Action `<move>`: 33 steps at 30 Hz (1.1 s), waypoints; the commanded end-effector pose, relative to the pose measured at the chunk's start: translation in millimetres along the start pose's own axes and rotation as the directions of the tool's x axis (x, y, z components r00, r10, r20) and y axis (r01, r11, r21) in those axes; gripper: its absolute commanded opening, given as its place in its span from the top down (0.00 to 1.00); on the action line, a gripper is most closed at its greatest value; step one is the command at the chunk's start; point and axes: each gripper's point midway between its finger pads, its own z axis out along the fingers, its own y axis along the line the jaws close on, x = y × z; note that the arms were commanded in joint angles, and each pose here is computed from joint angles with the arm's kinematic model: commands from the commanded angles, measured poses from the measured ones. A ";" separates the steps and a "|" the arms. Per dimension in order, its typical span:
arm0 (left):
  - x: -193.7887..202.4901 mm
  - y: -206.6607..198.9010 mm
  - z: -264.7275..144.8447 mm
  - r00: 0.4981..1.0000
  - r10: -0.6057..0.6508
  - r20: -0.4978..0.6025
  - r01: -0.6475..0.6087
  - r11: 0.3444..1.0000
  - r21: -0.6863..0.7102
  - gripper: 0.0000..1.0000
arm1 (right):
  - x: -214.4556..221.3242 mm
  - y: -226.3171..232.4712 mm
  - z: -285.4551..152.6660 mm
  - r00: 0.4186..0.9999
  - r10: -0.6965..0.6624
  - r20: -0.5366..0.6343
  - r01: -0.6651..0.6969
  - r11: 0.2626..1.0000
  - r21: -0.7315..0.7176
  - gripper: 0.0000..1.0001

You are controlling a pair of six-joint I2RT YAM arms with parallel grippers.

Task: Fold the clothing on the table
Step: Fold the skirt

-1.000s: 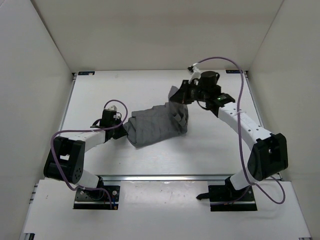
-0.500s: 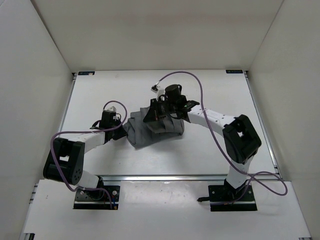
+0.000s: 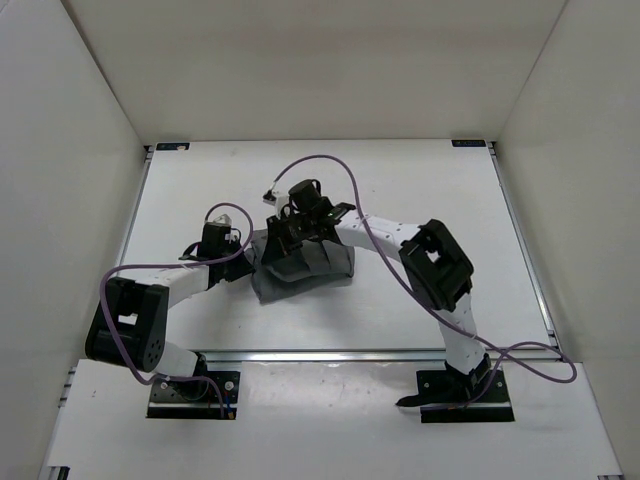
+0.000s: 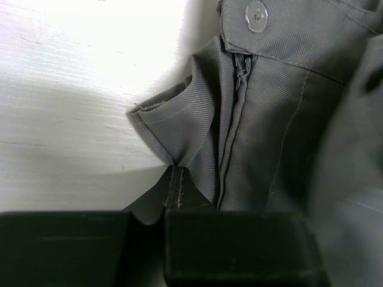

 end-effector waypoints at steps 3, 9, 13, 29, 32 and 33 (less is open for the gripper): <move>-4.9 -3.6 -5.6 1.000 -0.001 0.023 0.001 1.000 0.013 1.00 | 13.9 -7.9 27.7 0.993 -0.076 -0.091 0.081 0.995 0.051 1.00; -1.8 -3.1 -6.6 1.000 -0.006 0.015 0.005 1.000 0.017 1.00 | 41.2 -18.6 51.6 0.986 -0.043 -0.162 0.059 0.994 0.093 1.00; -9.4 -4.0 -10.0 0.999 -0.022 0.038 0.022 1.000 0.022 1.00 | 51.9 -43.4 69.1 0.975 -0.044 -0.217 0.093 0.970 0.226 1.00; -8.2 -12.9 -17.5 0.999 -0.012 0.034 0.010 0.998 0.064 1.00 | 21.5 -124.2 -4.5 0.987 -0.009 -0.160 0.140 0.533 0.834 1.00; -9.2 -15.1 -19.3 0.999 -0.004 0.041 0.001 0.997 0.075 0.96 | 12.2 -134.9 -24.6 0.988 0.012 -0.155 0.133 0.452 0.882 1.00; -13.1 -16.4 -21.6 0.999 -0.010 0.053 0.005 0.997 0.080 0.96 | 18.9 -134.7 -27.2 0.981 0.021 -0.192 0.163 0.444 0.881 1.00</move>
